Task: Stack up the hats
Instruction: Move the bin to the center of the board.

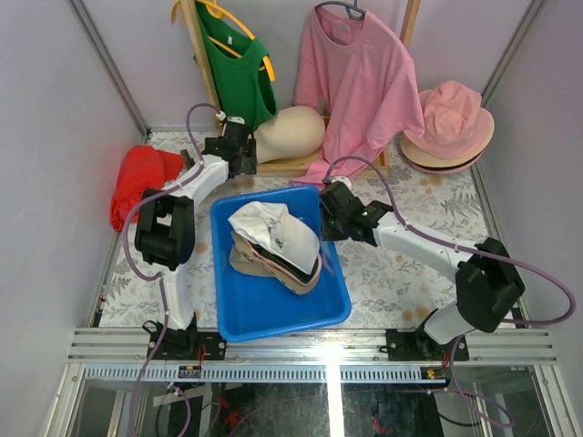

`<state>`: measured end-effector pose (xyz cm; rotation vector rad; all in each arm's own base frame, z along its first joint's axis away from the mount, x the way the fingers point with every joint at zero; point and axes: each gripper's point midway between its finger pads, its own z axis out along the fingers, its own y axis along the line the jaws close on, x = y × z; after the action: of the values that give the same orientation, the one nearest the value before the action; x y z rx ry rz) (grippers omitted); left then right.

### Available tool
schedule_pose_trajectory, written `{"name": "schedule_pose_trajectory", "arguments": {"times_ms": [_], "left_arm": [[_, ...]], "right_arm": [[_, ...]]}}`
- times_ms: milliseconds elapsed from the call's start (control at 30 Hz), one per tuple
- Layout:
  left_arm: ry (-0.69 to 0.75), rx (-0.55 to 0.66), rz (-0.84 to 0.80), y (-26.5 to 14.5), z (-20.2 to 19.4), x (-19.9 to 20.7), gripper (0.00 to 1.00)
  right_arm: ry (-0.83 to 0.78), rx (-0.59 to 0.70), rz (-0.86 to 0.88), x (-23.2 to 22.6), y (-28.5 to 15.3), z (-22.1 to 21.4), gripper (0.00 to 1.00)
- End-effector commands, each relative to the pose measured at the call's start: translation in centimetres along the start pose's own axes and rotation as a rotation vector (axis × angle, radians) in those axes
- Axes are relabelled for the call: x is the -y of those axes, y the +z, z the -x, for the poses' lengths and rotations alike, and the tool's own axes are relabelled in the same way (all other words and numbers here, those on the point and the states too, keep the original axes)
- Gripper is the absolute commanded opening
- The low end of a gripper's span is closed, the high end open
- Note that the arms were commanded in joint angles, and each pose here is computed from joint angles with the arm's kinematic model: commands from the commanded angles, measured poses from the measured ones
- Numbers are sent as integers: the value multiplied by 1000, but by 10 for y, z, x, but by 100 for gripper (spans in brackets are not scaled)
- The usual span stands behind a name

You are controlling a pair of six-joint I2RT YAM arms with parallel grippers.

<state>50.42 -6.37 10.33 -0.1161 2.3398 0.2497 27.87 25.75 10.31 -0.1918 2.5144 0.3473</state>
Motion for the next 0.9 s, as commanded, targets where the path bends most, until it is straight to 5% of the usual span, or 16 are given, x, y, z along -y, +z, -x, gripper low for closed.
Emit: {"name": "schedule_pose_trajectory", "arguments": {"times_ms": [0, 433, 867], "left_arm": [[15, 149, 44, -2, 44, -2, 100], [212, 219, 77, 26, 44, 18, 100], [307, 218, 125, 81, 51, 33, 99]], "right_arm": [[-11, 5, -127, 48, -27, -6, 0], [81, -5, -227, 116, -64, -44, 0], [109, 0, -246, 133, -87, -59, 0]]}}
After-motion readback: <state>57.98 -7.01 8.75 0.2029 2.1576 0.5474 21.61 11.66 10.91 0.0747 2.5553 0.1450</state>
